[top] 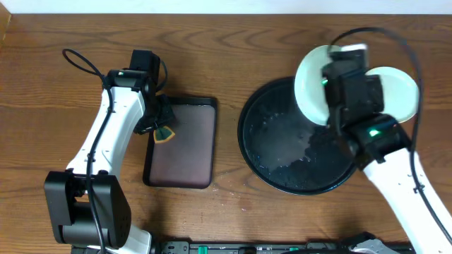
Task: Clean dirty plates on tray and stack at the side
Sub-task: 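Carry the second white plate right and stack it on the plates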
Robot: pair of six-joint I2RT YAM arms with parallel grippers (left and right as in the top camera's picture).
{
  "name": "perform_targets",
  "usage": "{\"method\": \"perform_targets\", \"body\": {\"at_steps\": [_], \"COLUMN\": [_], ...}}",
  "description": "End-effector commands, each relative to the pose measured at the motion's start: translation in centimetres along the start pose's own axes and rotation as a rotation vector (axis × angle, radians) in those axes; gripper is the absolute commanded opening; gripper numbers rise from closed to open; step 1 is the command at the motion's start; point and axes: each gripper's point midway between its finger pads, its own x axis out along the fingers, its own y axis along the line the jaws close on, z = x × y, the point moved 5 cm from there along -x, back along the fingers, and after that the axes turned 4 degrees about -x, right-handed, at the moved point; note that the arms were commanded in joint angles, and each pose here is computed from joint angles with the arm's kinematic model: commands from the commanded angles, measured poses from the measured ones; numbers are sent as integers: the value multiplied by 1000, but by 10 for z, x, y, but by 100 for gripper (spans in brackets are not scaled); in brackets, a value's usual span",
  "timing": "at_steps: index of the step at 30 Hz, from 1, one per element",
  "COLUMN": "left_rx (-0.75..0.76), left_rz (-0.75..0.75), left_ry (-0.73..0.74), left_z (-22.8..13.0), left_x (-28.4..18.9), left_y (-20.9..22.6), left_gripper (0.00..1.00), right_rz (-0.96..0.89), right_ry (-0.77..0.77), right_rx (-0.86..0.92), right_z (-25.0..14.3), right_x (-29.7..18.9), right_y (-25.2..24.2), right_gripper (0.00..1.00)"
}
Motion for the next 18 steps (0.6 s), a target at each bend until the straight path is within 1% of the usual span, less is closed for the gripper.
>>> {"method": "perform_targets", "body": {"at_steps": [1,3,4,5,7,9,10,13,14,18], "left_rx": [11,12,12,12,12,12,9,9,9,9], "left_rz": [5,0,-6,-19,-36,-46,-49,-54,-54,-57], "left_ry": [7,7,7,9,15,19,18,11,10,6], "left_z": [-1,-1,0,0,-1,-1,-1,0,1,1], "left_x": [2,2,2,2,2,2,2,2,2,2], "left_y": [2,1,0,-1,-3,-5,-5,-6,-6,-7], "left_gripper": [7,7,8,8,7,7,7,7,7,7], "right_rz": [148,232,263,254,190,123,62,-6,-24,46], "right_ry": [78,131,163,191,261,324,384,474,510,558], "right_rx": [246,367,465,542,707,817,905,1002,1029,1049], "right_z": [-13,-24,-34,-44,-73,-98,-121,-158,-174,-196], "right_x": [22,37,51,63,85,101,115,141,158,202], "right_y": [-15,-31,-49,-68,-107,-132,-148,-164,-166,-147], "right_gripper": [1,1,1,1,1,1,1,1,1,1]}}
